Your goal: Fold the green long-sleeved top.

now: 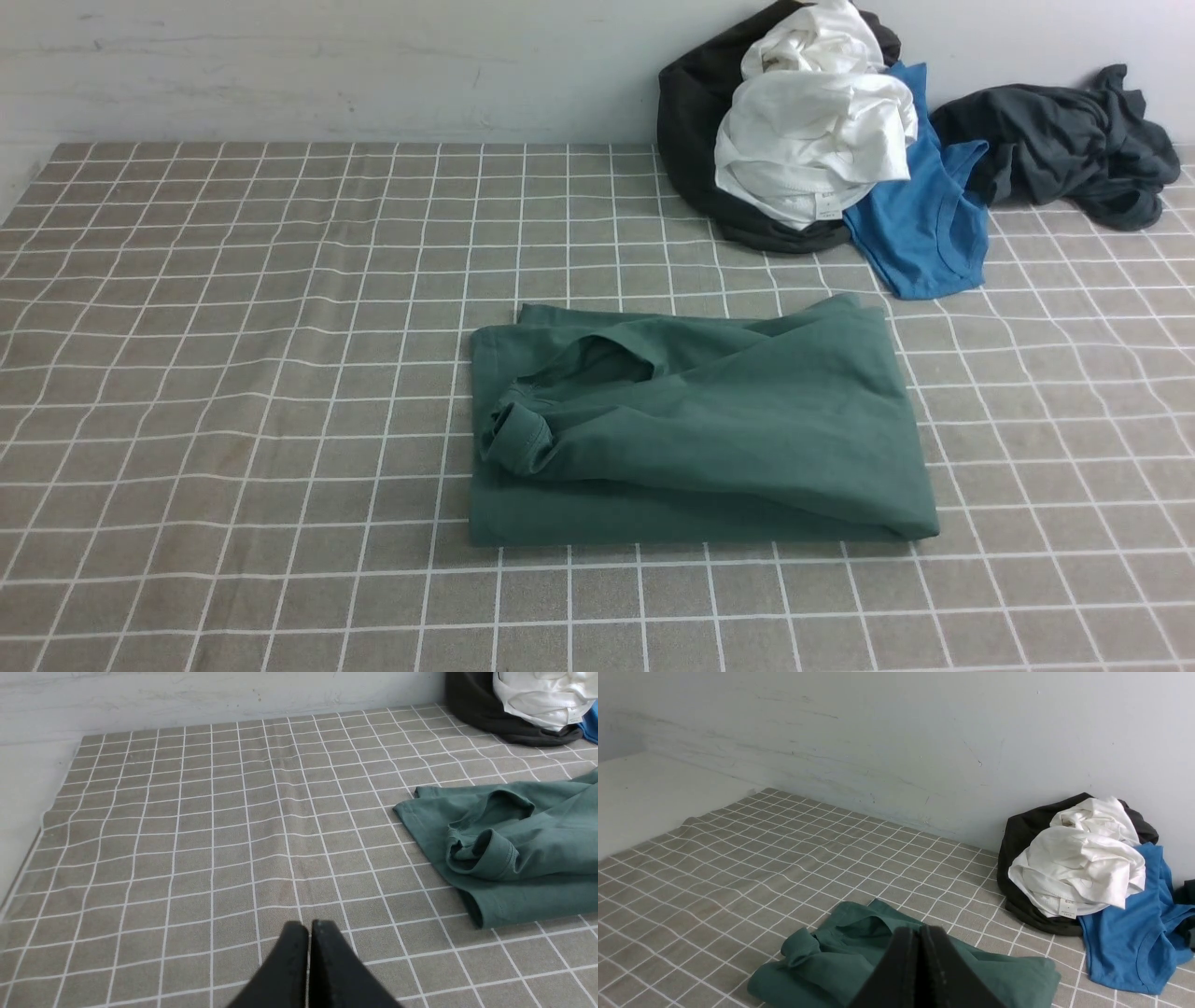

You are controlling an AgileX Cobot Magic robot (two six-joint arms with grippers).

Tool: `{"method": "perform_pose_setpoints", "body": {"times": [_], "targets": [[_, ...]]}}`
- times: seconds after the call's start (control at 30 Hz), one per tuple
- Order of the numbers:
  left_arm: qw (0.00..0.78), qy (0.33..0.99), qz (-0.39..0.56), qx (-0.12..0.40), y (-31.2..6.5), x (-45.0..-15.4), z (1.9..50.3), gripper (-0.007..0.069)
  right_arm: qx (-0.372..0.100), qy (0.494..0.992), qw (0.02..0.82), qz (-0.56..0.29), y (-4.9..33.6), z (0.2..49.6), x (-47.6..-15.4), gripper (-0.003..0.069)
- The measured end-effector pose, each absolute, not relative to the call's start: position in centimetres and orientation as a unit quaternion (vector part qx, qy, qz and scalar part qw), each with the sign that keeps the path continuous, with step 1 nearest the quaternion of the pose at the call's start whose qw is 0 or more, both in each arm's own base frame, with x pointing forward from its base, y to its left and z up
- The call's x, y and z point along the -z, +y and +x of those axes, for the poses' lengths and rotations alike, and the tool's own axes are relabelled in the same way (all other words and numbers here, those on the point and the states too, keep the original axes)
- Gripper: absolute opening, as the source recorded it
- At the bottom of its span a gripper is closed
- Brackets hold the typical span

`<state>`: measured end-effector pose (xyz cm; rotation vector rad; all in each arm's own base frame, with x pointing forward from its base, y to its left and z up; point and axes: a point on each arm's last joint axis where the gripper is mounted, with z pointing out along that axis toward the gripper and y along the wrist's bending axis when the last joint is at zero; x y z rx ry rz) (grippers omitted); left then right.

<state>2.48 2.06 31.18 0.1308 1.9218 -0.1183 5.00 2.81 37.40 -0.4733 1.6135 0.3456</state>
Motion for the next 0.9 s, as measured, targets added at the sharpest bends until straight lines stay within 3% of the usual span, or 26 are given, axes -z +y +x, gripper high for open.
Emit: {"method": "perform_pose_setpoints", "body": {"times": [0.37,0.5,0.8,0.9], "targets": [[0.569,0.819,0.056,0.05,2.1,-31.2,2.5,-0.0008,-0.14,0.711,0.659,-0.203,2.9,5.7,-35.8,-0.0014],[0.569,0.819,0.056,0.05,2.1,-31.2,2.5,-0.0008,-0.13,0.706,0.675,-0.171,2.8,6.2,-32.6,-0.0014],[0.569,0.819,0.056,0.05,2.1,-31.2,2.5,-0.0008,-0.016,0.687,0.726,0.01,0.0,6.0,-23.0,-0.0014],[0.569,0.819,0.056,0.05,2.1,-31.2,2.5,-0.0008,-0.005,0.692,0.721,0.037,-0.3,5.9,-21.1,-0.0014]]}}
